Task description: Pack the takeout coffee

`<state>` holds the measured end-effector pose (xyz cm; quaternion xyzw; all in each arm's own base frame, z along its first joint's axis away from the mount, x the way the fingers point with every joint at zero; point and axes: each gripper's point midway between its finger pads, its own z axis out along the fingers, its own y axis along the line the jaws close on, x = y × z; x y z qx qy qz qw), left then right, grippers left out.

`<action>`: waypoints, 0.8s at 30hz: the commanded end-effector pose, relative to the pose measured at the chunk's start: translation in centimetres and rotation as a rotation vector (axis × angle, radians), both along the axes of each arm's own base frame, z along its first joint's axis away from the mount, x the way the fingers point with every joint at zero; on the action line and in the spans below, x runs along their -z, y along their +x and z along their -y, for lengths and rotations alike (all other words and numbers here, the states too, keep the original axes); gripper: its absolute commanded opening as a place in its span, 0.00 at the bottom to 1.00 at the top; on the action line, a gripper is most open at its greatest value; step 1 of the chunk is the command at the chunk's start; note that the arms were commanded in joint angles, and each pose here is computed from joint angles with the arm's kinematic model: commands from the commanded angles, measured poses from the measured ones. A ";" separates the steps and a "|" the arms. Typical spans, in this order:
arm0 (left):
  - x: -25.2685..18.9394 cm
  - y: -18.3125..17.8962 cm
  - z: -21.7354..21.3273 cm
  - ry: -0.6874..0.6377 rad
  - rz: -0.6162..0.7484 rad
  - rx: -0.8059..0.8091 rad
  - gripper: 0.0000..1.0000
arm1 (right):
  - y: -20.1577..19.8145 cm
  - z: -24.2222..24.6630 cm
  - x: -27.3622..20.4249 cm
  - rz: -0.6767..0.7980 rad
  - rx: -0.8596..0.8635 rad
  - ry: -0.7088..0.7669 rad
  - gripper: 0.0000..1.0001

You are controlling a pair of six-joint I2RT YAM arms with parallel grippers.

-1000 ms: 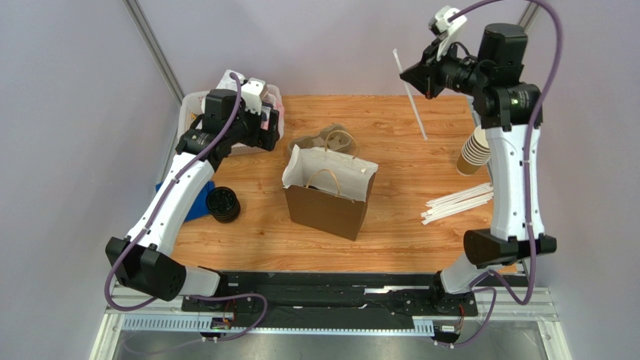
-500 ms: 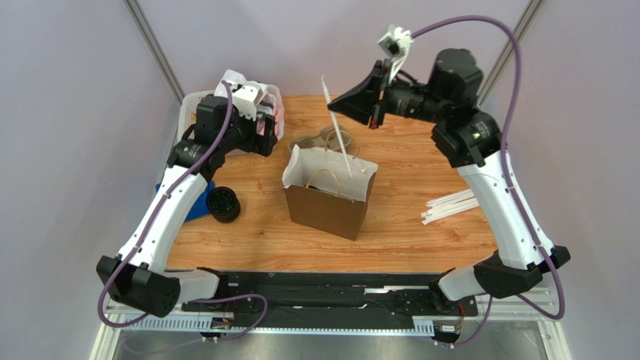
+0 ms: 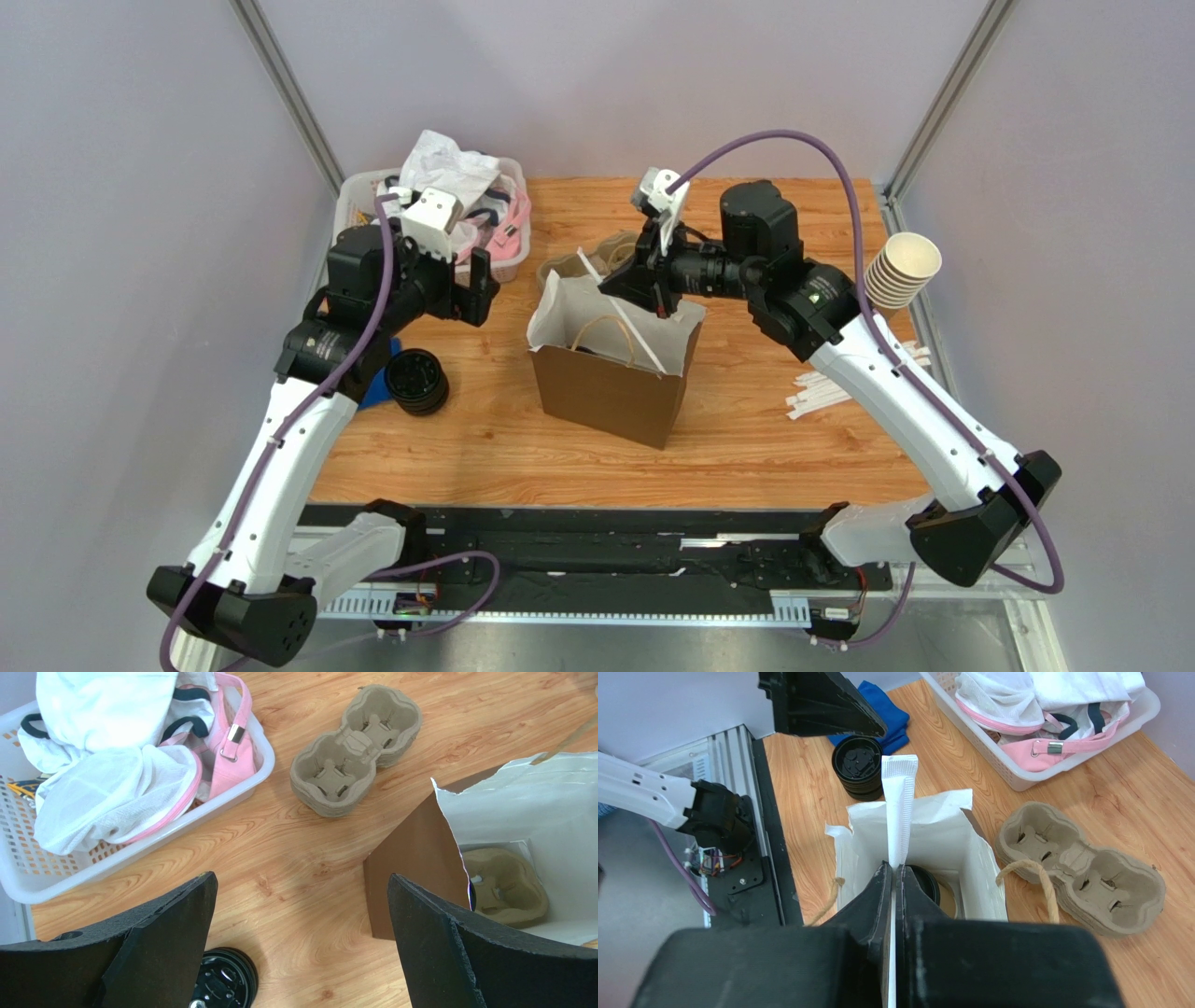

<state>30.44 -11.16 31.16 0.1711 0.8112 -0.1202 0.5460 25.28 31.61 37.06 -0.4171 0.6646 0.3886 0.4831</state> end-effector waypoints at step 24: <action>-2.7 -0.6 1.3 -0.006 -0.092 0.090 0.99 | 1.7 5.9 -10.6 0.283 0.285 0.044 0.90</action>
